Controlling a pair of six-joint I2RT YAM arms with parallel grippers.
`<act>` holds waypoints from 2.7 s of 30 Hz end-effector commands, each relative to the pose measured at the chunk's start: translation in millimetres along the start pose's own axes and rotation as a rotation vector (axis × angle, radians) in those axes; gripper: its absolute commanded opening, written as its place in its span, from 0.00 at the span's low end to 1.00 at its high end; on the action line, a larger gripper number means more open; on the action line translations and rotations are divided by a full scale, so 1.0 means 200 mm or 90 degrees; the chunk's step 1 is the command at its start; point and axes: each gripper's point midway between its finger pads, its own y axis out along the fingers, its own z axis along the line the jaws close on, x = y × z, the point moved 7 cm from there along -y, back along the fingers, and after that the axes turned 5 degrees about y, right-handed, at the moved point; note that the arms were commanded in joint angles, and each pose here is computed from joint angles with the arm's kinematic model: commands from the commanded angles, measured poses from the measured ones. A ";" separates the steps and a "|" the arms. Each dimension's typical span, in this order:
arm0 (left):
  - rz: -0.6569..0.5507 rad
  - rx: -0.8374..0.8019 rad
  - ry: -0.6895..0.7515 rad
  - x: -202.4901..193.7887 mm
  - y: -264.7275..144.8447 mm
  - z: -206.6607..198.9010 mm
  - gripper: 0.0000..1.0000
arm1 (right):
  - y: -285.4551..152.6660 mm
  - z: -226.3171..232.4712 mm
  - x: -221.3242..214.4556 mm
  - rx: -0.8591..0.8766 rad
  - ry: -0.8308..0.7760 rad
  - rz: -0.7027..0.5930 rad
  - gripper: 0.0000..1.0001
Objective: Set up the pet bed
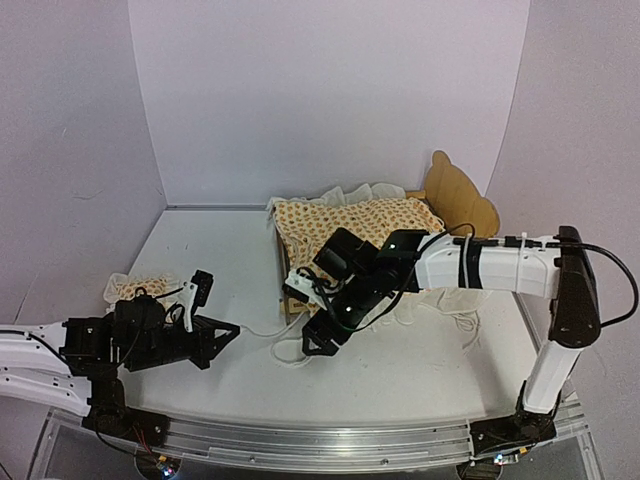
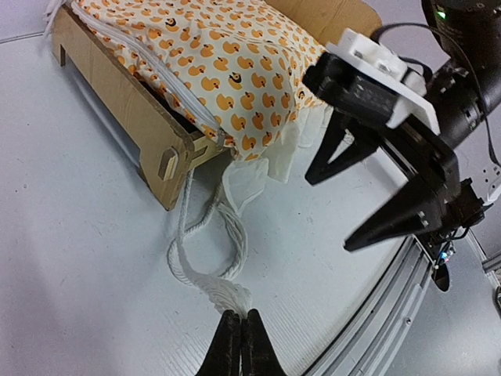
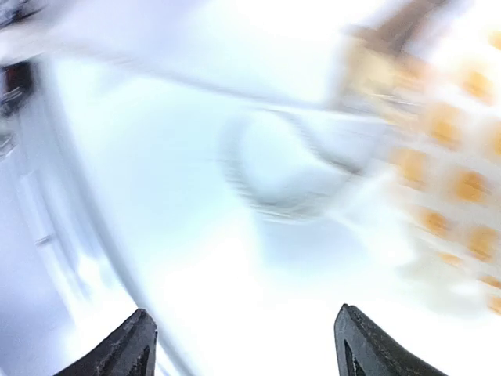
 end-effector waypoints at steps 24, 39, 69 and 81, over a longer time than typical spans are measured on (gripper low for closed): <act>0.037 0.094 -0.078 -0.03 0.04 0.05 0.00 | 0.57 0.03 -0.25 -0.032 -0.210 -0.025 0.08; 0.053 0.080 -0.082 -0.05 0.04 0.04 0.00 | 0.53 0.10 0.02 -0.030 -0.221 -0.086 0.56; 0.084 -0.234 0.055 -0.06 0.11 -0.24 0.00 | -0.09 0.18 0.35 -0.010 0.143 -0.415 0.00; 0.026 -0.320 0.087 0.02 0.02 -0.31 0.00 | 0.22 0.22 0.41 0.054 0.192 -0.308 0.03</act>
